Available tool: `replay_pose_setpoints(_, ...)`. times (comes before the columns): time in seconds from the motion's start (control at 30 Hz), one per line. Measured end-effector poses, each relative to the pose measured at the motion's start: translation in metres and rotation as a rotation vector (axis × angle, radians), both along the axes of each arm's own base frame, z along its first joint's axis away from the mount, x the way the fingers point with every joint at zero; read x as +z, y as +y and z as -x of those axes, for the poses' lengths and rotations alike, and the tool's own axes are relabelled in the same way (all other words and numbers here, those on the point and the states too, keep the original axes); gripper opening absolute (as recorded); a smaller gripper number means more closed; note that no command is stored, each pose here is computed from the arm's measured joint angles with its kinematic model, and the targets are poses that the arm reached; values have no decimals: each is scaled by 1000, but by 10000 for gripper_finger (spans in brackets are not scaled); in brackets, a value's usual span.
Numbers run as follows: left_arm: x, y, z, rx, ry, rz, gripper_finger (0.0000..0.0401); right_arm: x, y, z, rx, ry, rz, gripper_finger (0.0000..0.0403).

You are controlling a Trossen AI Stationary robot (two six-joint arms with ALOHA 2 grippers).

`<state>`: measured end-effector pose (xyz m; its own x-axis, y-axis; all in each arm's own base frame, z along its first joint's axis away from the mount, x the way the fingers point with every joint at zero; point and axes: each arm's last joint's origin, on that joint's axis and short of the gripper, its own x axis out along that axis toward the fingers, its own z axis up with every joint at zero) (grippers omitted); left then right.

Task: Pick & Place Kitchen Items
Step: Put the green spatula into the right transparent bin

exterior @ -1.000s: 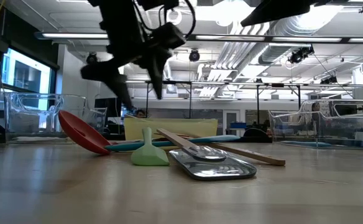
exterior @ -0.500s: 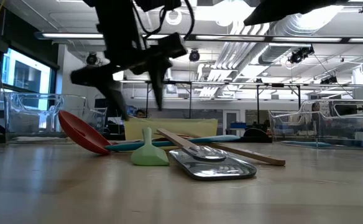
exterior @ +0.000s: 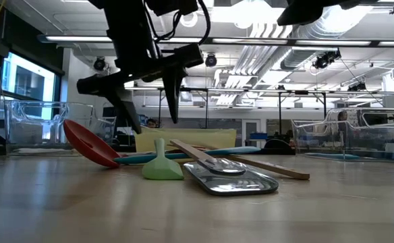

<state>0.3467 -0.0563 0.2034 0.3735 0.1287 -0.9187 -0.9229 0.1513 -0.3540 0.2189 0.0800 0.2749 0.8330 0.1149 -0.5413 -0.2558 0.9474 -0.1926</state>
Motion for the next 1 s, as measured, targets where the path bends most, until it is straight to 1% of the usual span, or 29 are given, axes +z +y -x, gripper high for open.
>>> replay_pose_setpoints(0.13,-8,0,0,12,40,7,273,0,2,1,12,0,3,348)
replay_pose_setpoints(0.2,-10,-1,-5,11,10,18,273,0,2,1,13,1,5,348)
replay_pose_setpoints(0.27,-13,-1,-3,10,33,16,273,0,2,1,13,1,6,348)
replay_pose_setpoints(0.33,-14,-2,-8,10,4,21,273,0,2,1,14,2,8,348)
replay_pose_setpoints(0.43,-17,-2,-7,9,28,20,273,0,2,1,15,2,9,348)
replay_pose_setpoints(0.5,-16,-2,-10,8,3,26,273,0,2,1,14,3,9,348)
replay_pose_setpoints(0.7,-18,-2,-9,9,16,24,273,0,2,1,14,2,9,348)
replay_pose_setpoints(1.0,-30,-3,-12,6,47,31,273,0,3,1,14,-1,8,348)
